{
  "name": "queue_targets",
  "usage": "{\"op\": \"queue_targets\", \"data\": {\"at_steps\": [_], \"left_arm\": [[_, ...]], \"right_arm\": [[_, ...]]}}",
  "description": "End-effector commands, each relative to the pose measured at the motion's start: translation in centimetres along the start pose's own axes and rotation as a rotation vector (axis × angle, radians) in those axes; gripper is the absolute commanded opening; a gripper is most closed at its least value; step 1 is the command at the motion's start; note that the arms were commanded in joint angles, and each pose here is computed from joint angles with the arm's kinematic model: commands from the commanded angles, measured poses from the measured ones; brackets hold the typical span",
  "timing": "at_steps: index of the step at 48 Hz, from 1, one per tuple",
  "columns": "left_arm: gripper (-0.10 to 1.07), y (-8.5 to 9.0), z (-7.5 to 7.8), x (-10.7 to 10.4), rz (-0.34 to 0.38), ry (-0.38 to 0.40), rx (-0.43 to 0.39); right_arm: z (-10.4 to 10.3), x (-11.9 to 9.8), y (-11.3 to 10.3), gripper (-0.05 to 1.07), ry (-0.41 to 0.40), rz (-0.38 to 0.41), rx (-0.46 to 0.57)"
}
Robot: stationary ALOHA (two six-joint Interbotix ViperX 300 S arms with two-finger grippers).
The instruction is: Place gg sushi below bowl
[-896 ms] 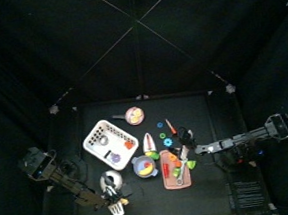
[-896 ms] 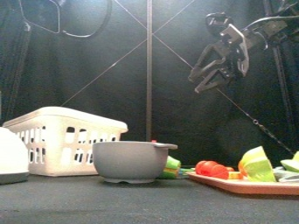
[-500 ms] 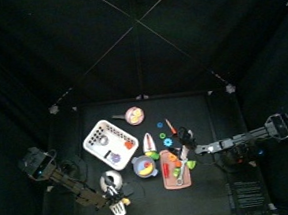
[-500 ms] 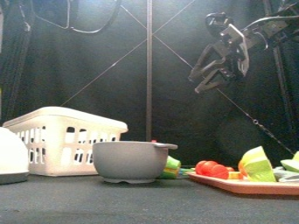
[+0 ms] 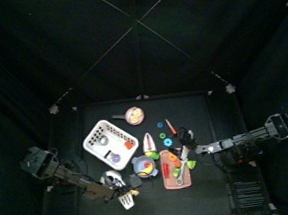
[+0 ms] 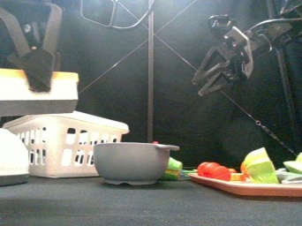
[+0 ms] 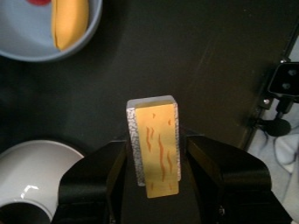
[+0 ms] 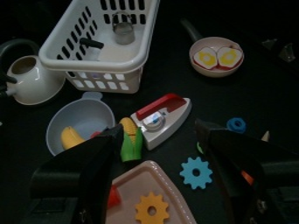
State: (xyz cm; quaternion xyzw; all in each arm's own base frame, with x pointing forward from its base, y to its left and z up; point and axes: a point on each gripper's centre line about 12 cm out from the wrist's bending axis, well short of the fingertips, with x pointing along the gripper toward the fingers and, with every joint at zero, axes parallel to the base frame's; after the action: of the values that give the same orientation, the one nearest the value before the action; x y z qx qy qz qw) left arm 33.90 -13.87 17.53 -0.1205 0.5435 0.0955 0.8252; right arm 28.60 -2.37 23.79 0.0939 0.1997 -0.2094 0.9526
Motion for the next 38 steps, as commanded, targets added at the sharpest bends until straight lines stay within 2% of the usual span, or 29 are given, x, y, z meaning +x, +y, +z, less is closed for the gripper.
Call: {"op": "queue_targets", "data": {"at_steps": [1, 6, 13, 19, 29, 38], "left_arm": [[0.58, -0.2, 1.6, -0.2, -0.022, -0.036, 0.067], [0.58, -0.1, 2.3, 0.8, -0.032, -0.051, 0.136], [0.58, 0.5, 3.8, 1.9, -0.043, -0.084, 0.168], [0.58, 1.5, 4.4, 2.8, -0.03, -0.084, 0.181], [0.58, 1.3, 4.5, 3.7, -0.047, -0.1, 0.233], [0.59, 1.5, 3.9, 4.7, -0.039, -0.074, 0.253]], "right_arm": [[0.6, -0.2, 0.0, 0.96, -0.016, 0.002, 0.004], [0.4, -0.2, 0.0, 0.96, -0.012, 0.001, 0.002], [0.2, -0.1, -0.2, 0.96, -0.007, -0.003, 0.0], [-0.3, -0.1, -0.3, 0.96, 0.002, -0.007, -0.004], [-0.5, -0.1, -0.5, 0.96, 0.007, -0.01, -0.006], [-0.5, -0.1, -0.5, 0.96, 0.008, -0.01, -0.007]]}}
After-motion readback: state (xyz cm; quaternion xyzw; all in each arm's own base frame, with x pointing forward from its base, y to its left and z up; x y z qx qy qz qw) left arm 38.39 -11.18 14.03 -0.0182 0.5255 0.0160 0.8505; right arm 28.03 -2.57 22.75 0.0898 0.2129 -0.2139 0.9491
